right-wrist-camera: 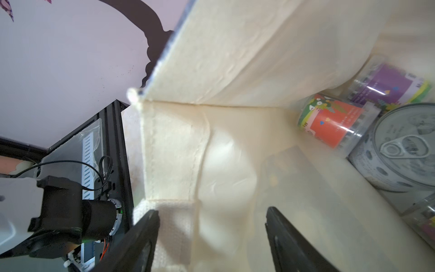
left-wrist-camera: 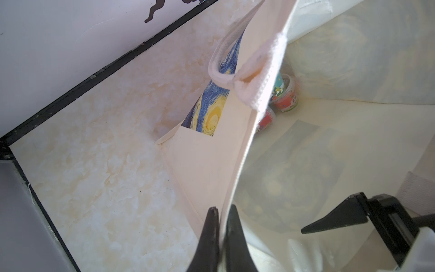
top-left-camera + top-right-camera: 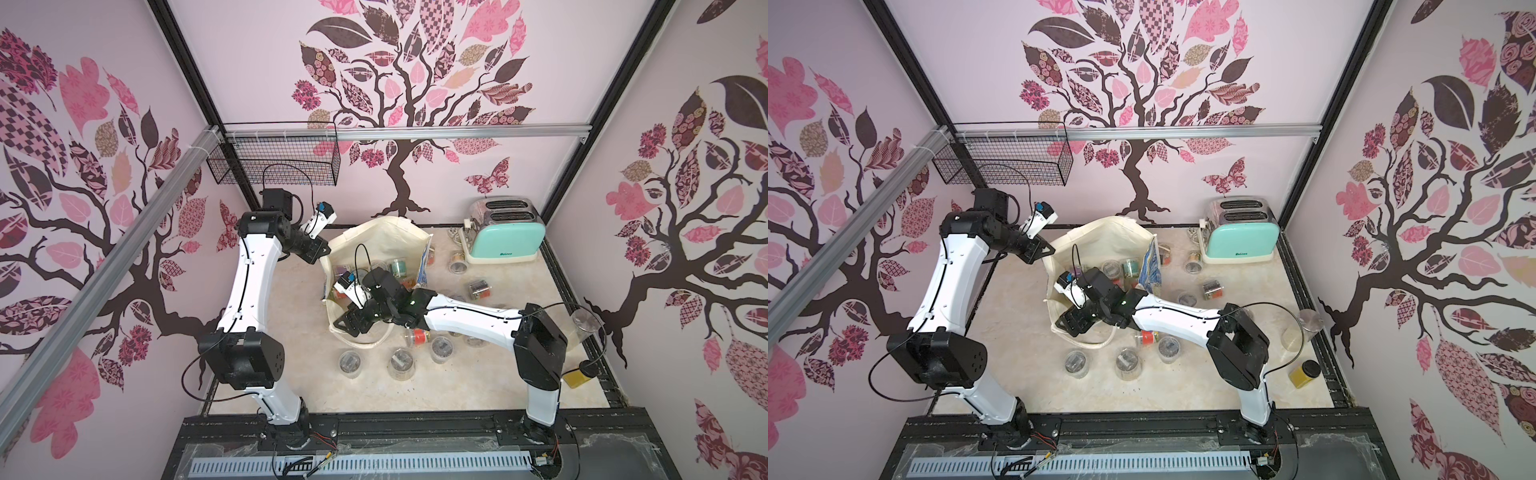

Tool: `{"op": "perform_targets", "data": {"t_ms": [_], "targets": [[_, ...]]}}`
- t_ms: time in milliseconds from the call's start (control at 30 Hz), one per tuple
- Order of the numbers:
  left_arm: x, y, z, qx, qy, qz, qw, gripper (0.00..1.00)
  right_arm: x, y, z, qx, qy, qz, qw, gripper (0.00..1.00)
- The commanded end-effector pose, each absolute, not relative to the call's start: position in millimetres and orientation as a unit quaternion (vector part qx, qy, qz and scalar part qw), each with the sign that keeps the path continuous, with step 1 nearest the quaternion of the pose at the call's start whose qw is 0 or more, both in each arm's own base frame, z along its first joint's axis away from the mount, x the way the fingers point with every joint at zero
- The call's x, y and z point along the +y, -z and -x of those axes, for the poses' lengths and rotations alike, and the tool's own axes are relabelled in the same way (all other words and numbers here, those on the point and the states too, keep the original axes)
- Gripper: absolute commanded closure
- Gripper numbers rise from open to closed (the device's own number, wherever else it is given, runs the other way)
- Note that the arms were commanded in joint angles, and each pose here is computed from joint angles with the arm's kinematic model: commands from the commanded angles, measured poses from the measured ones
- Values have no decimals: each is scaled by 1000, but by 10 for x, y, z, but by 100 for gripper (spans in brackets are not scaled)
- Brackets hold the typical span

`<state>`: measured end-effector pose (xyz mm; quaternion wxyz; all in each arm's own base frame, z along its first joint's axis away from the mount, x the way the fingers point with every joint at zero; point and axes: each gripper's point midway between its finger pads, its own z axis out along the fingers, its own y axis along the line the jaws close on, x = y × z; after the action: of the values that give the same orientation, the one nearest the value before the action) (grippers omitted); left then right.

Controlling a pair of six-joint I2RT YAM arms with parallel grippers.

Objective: Take out the seed jars from the canvas bag
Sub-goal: Adjust the canvas bag at the center of the board.

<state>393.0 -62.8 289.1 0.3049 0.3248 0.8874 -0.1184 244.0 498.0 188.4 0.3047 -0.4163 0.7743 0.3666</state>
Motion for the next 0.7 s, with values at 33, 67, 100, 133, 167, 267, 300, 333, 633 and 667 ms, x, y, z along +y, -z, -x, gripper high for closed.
{"op": "perform_targets", "data": {"t_ms": [33,67,100,133,167,267,300,333,633,667], "targets": [[-683,-3154,-3938,869,117,-333,347,100,4845,-1947,-2262,774,-347,437,299,24],[-696,-3186,-3910,866,119,-336,350,100,4809,-2005,-2302,776,-338,432,312,24],[-706,-3209,-3881,863,119,-340,353,100,4768,-2075,-2357,778,-327,425,328,24],[-715,-3210,-3838,861,121,-344,355,100,4730,-2148,-2417,780,-314,419,343,23],[-725,-3203,-3803,859,121,-347,356,100,4701,-2230,-2468,780,-304,414,358,23],[-726,-3185,-3721,856,119,-347,365,100,4621,-2450,-2598,770,-277,413,400,20],[-726,-3189,-3708,855,118,-345,369,100,4587,-2493,-2639,766,-266,416,411,19],[-739,-3183,-3681,854,121,-344,371,100,4538,-2526,-2709,765,-251,414,425,18],[-837,-3130,-3509,853,159,-339,363,100,4126,-2494,-3349,802,-175,349,452,9],[-845,-3124,-3495,853,162,-340,362,100,4108,-2457,-3398,809,-163,339,451,9]]}}
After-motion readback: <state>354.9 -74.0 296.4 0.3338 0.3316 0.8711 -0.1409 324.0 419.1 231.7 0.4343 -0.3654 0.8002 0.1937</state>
